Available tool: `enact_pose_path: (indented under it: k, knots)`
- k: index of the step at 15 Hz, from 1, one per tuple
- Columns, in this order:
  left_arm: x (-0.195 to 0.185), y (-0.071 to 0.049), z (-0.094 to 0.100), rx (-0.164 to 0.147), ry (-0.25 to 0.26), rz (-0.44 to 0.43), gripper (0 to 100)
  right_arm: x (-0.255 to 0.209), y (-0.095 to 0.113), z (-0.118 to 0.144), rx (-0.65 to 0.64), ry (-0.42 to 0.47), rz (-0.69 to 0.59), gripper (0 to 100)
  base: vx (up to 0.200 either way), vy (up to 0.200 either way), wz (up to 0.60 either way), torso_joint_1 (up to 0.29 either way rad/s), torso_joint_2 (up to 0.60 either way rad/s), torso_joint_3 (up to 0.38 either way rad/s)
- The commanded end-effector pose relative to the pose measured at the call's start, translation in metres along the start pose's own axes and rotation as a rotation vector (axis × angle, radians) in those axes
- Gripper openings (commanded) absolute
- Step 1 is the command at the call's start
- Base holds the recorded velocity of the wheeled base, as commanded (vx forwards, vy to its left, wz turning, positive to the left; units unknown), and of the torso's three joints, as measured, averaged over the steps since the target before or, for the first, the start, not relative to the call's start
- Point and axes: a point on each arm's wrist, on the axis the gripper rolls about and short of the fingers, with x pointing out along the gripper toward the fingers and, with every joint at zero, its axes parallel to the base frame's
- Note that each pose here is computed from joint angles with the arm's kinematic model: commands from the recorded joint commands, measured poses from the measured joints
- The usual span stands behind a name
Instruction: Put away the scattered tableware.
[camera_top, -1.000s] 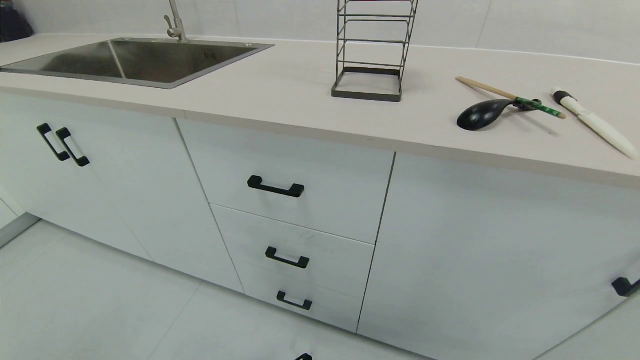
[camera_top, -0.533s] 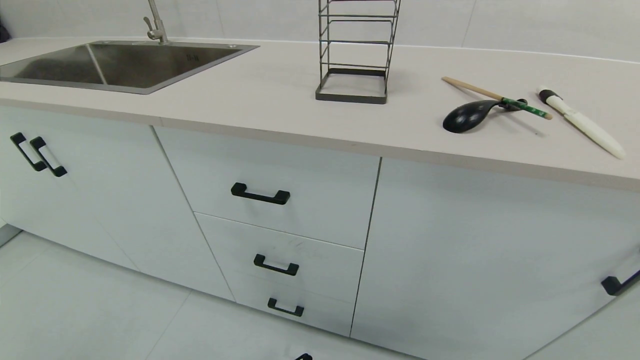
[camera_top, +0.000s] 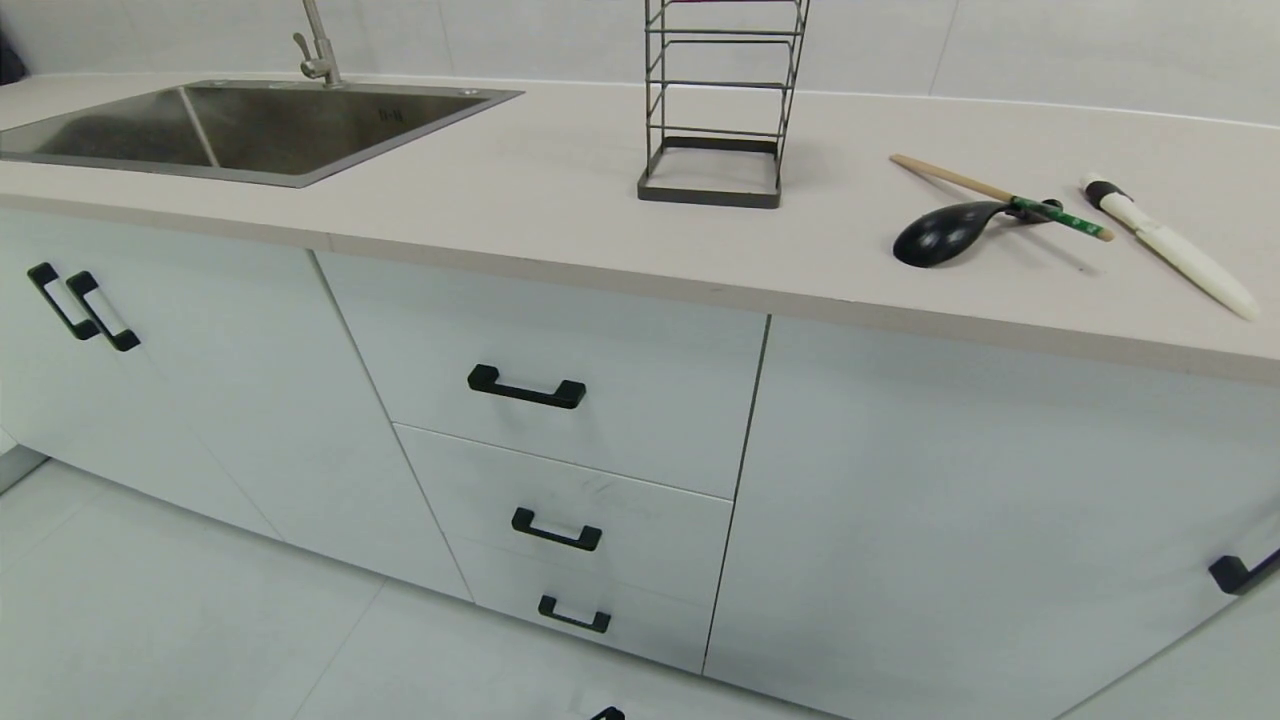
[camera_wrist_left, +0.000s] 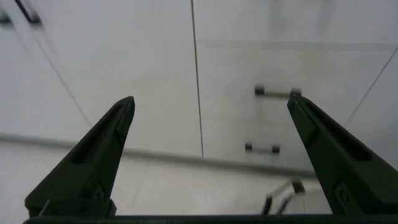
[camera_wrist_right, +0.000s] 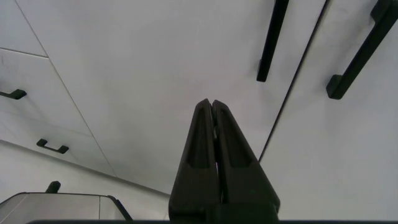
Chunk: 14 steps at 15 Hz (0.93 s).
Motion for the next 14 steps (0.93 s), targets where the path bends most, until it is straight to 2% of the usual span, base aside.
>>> enact_pose_path:
  k: [1, 2, 3, 4, 5, 6, 7, 8, 9, 10, 11, 12, 13, 14]
  knots:
    - [-0.004, 0.003, 0.073, 0.098, -0.31, -0.106, 100, 0.0, 0.0, 0.0, 0.0, 0.001, 0.0, 0, 0.0, 0.0, 0.0, 0.0, 0.0, 0.0]
    - [0.001, 0.002, 0.081, 0.114, -0.258, -0.184, 100, 0.0, 0.0, 0.0, 0.0, 0.001, 0.001, 0, 0.0, 0.0, 0.0, 0.0, 0.0, 0.0]
    - [0.007, 0.001, 0.078, 0.119, -0.179, -0.266, 100, 0.0, 0.0, 0.0, 0.0, 0.001, 0.003, 0, 0.0, 0.0, 0.0, 0.0, 0.0, 0.0]
    - [0.014, 0.0, 0.074, 0.135, -0.105, -0.354, 100, 0.0, 0.0, 0.0, 0.0, 0.001, 0.003, 0, 0.0, 0.0, 0.0, 0.0, 0.0, 0.0]
    - [0.025, 0.0, 0.071, 0.184, -0.046, -0.415, 100, 0.0, 0.0, 0.0, 0.0, 0.001, 0.003, 0, 0.0, 0.0, 0.0, 0.0, 0.0, 0.0]
    - [0.034, 0.001, 0.071, 0.266, -0.017, -0.43, 100, 0.0, 0.0, 0.0, 0.0, 0.001, 0.001, 0, 0.0, 0.0, 0.0, 0.0, 0.0, 0.0]
    - [0.047, 0.003, 0.075, 0.396, 0.002, -0.453, 100, 0.0, 0.0, 0.0, 0.0, 0.001, 0.001, 0, 0.0, 0.0, 0.0, 0.0, 0.0, 0.0]
    - [0.056, 0.004, 0.076, 0.477, 0.013, -0.473, 100, 0.0, 0.0, 0.0, 0.0, 0.001, 0.003, 0, 0.0, 0.0, 0.0, 0.0, 0.0, 0.0]
    - [0.064, 0.004, 0.075, 0.531, 0.033, -0.497, 100, 0.0, 0.0, 0.0, 0.0, 0.001, 0.001, 0, 0.0, 0.0, 0.0, 0.0, 0.0, 0.0]
    - [0.078, 0.005, 0.07, 0.591, 0.083, -0.542, 100, 0.0, 0.0, 0.0, 0.0, 0.001, 0.001, 0, 0.0, 0.0, 0.0, 0.0, 0.0, 0.0]
    - [0.083, 0.005, 0.065, 0.604, 0.117, -0.564, 100, 0.0, 0.0, 0.0, 0.0, 0.001, 0.001, 0, 0.0, 0.0, 0.0, 0.0, 0.0, 0.0]
    - [0.087, 0.004, 0.059, 0.605, 0.155, -0.608, 100, 0.0, 0.0, 0.0, 0.0, 0.001, 0.001, 0, 0.0, 0.0, 0.0, 0.0, 0.0, 0.0]
    - [0.09, 0.0, 0.043, 0.583, 0.246, -0.69, 100, 0.0, 0.0, 0.0, 0.0, 0.001, 0.001, 0, 0.0, 0.0, 0.0, 0.0, 0.0, 0.0]
    - [0.092, -0.002, 0.032, 0.578, 0.323, -0.719, 100, 0.0, 0.0, 0.0, 0.0, 0.001, 0.001, 0, 0.0, 0.0, 0.0, 0.0, 0.0, 0.0]
